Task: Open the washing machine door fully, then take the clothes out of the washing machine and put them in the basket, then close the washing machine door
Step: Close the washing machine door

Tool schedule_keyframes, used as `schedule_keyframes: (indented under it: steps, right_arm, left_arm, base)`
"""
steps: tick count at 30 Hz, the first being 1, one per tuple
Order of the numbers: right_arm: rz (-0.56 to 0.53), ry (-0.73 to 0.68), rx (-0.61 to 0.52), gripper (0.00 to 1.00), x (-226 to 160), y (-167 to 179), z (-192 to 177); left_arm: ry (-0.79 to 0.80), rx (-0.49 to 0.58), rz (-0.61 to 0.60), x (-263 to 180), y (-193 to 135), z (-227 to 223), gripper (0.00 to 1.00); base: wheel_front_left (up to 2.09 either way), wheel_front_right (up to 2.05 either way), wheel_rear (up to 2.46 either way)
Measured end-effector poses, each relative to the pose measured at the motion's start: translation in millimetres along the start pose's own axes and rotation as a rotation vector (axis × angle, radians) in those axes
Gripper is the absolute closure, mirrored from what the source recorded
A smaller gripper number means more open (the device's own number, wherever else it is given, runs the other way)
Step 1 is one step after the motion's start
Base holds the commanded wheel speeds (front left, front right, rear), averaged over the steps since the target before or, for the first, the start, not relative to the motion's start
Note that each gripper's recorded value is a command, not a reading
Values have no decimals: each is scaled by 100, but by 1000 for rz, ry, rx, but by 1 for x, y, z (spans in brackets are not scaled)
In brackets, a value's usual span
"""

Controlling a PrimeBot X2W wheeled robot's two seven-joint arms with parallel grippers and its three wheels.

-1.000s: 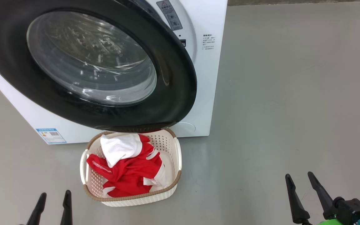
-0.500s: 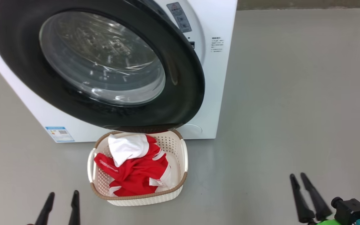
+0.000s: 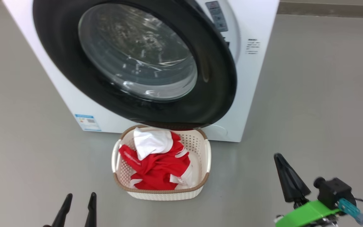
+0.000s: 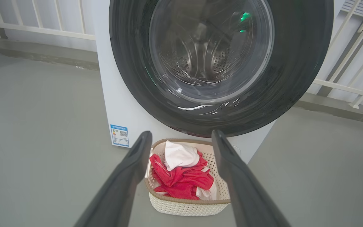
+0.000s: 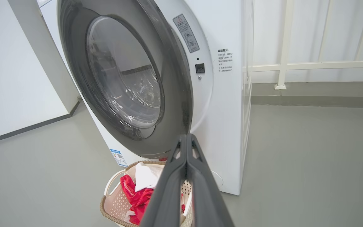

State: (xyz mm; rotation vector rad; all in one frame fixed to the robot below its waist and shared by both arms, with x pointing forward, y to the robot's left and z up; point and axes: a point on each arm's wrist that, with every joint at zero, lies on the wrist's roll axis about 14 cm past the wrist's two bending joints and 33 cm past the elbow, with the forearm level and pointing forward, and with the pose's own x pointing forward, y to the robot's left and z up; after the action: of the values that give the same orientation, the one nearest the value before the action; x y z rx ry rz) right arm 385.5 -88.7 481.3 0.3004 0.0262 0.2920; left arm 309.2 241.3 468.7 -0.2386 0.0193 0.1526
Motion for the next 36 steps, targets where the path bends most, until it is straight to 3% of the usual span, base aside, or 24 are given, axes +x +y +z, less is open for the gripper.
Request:
schedule_keyframes:
  steps: [6,11,25,36]
  right_arm:
    - [140,-23,-2,100,38,42,8]
    - [181,-51,28,100,65,53,17]
    - [204,-97,70,100,135,54,24]
    - [244,-85,64,100,181,60,9]
  left_arm:
    - [0,-18,39,-6,7,-1,0]
    - [6,-27,49,-1,8,-2,0]
    - [10,-66,33,37,-4,-3,0]
    - [43,-69,32,58,-8,-14,0]
  base:
    - [0,0,0]
    - [0,0,0]
    - [0,0,0]
    - [0,0,0]
